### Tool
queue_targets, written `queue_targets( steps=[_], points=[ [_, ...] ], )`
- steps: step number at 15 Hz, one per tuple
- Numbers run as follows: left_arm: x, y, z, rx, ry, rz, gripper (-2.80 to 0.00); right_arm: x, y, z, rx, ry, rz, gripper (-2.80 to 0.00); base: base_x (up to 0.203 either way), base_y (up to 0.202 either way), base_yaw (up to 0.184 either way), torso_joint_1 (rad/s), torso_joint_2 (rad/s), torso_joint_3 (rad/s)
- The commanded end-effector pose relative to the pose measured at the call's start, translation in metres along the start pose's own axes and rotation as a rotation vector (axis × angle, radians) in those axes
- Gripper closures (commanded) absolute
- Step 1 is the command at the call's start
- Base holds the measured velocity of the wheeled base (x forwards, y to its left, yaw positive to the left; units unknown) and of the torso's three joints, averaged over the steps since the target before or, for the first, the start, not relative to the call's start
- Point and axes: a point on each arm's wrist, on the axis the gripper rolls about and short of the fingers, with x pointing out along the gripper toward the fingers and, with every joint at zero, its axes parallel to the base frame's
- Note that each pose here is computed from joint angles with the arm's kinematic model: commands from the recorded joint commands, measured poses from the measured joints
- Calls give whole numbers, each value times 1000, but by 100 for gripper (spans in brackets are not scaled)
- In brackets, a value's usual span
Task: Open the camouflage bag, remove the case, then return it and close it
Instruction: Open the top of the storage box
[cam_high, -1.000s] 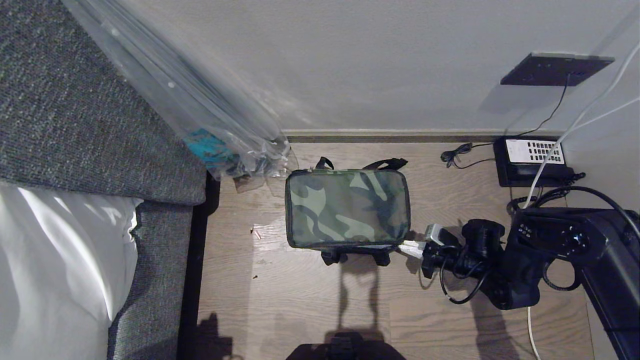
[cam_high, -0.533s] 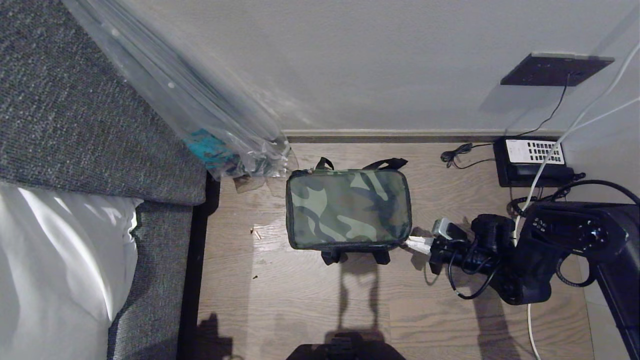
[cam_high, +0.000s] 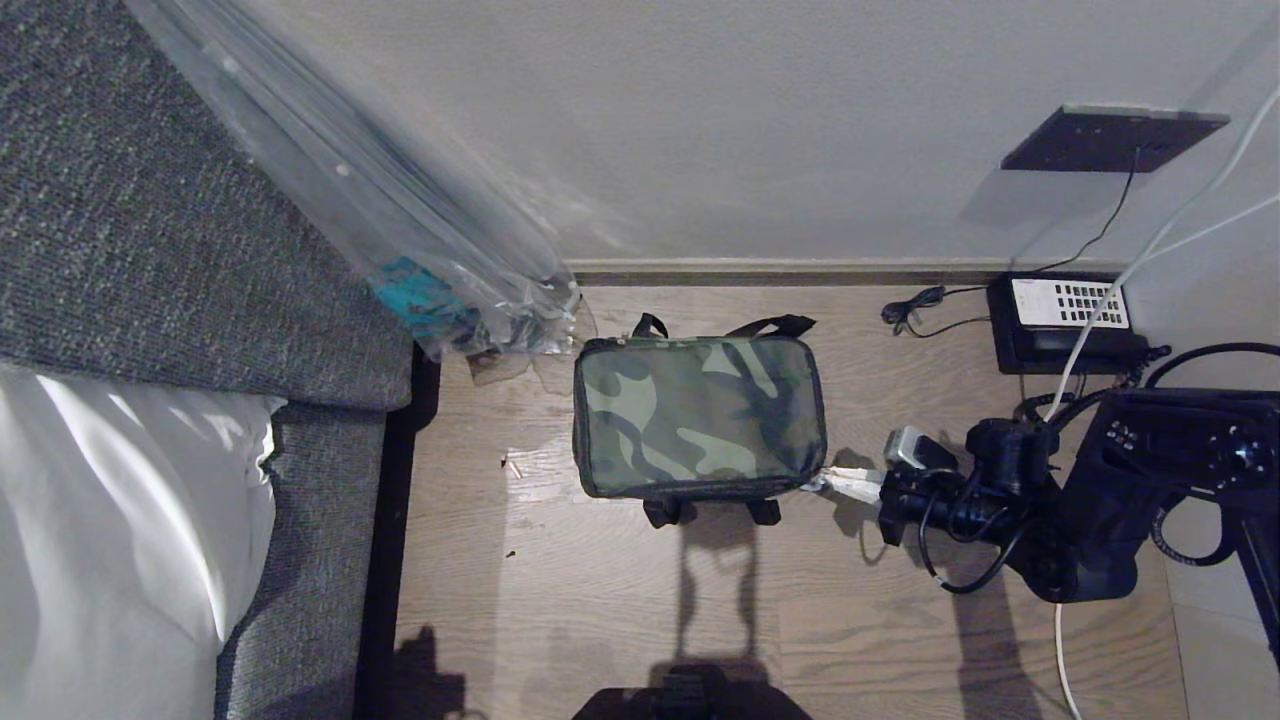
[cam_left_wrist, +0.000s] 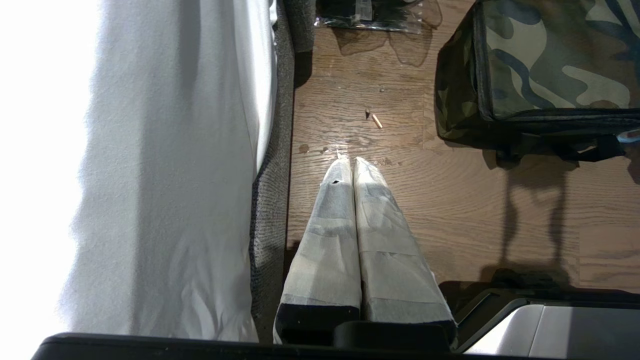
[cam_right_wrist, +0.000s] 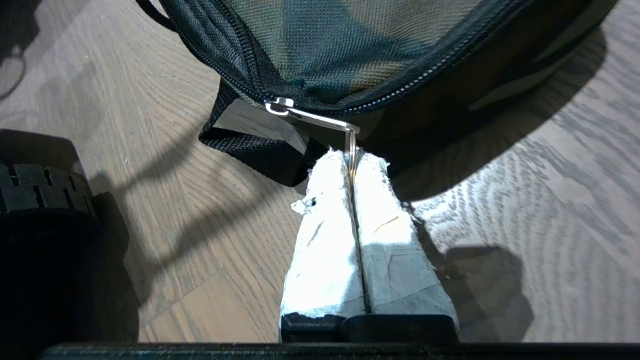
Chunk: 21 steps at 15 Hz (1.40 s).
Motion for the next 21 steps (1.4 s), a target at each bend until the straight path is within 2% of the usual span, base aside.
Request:
queue_targets(
  steps=[1,12,21],
  points=[
    [0,0,0,0,-1,0,0,-6,-6,7,-21,-14,-17,0,0,0,0,0,0,0],
    [0,0,0,0,-1,0,0,-29,-9,8,-25,8,-51,0,0,0,0,0,0,0],
    [0,0,0,0,-1,0,0,-44,-20,4,-31,29,-89,0,0,0,0,0,0,0]
  ],
)
